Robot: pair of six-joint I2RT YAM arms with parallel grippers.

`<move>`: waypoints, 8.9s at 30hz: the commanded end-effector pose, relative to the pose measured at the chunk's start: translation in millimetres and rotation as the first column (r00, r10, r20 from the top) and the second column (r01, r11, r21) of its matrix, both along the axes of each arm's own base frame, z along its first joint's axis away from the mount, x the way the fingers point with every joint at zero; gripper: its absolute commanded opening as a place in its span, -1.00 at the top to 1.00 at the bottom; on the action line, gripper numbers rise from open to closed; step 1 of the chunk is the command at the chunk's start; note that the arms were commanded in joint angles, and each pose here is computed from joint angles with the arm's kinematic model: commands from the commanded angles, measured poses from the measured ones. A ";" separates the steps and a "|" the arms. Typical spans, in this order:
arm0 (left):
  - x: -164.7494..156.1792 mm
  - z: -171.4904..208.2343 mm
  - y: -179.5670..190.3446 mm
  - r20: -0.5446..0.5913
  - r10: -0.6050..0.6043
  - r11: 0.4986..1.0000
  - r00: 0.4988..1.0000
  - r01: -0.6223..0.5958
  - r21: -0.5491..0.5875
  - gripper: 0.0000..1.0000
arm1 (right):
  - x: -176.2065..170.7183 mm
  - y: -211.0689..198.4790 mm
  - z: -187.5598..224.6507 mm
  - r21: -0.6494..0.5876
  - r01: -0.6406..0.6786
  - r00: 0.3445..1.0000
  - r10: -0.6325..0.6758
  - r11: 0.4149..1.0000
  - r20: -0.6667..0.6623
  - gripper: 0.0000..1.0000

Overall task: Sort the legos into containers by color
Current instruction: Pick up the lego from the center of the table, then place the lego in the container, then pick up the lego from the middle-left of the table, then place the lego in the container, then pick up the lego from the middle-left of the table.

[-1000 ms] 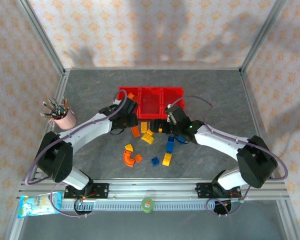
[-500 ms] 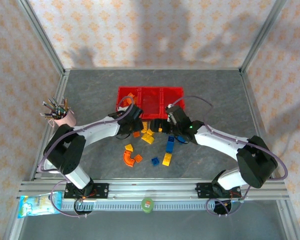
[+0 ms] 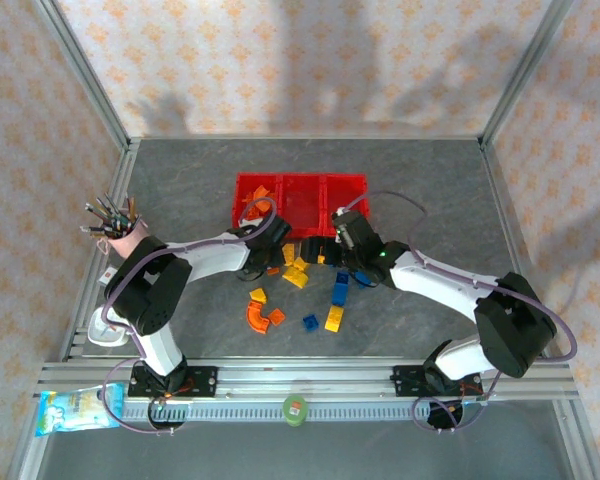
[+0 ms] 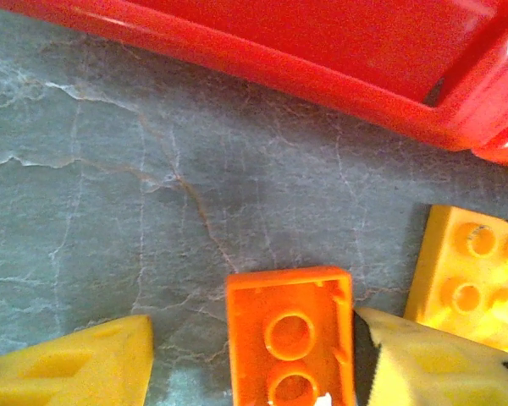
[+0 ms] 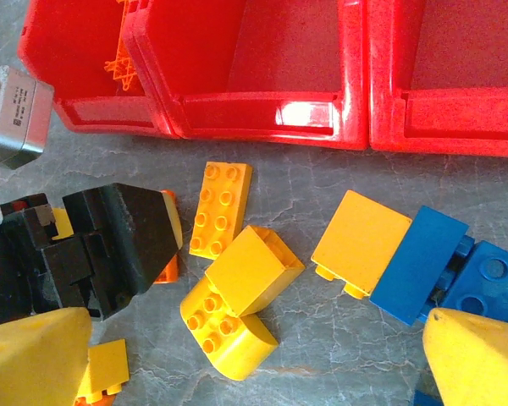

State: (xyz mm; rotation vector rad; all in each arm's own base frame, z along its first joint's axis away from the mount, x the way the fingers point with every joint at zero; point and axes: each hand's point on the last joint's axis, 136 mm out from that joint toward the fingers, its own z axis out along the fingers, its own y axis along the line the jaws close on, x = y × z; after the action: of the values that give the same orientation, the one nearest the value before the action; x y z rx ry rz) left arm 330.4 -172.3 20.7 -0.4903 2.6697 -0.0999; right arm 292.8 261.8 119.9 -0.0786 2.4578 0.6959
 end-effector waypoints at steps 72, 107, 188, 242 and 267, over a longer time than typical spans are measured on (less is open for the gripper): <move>62.4 143.0 55.1 0.193 -0.053 0.999 0.980 0.049 0.023 -0.05 | 16.5 2.6 57.7 0.016 -0.019 0.996 0.018 1.000 0.085 -0.99; -146.4 20.5 9.5 -0.066 -0.042 0.988 0.997 0.032 -0.148 -0.47 | -51.9 3.3 -10.6 -0.097 -0.079 0.997 0.081 0.992 0.020 -0.99; 156.0 114.6 48.9 0.156 -0.076 0.952 0.985 0.025 0.306 0.07 | 19.4 -10.3 50.2 0.069 0.111 0.989 -0.117 0.991 0.093 -1.00; -130.3 15.0 -54.7 -0.088 -0.318 0.946 0.944 0.322 0.030 -0.52 | -62.0 -55.8 -41.8 -0.018 0.015 0.996 -0.017 1.000 -0.084 -1.00; -140.1 -8.1 -63.9 -0.145 -0.287 0.952 0.947 0.299 0.066 0.20 | -57.6 -57.7 -35.6 -0.023 0.027 0.998 -0.028 0.999 -0.054 -1.00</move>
State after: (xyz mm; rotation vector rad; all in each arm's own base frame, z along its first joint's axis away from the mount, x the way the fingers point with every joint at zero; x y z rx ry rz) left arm 193.9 -246.0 17.9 -0.0647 2.8456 -0.1018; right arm 230.3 207.2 80.3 -0.0511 2.5358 0.6845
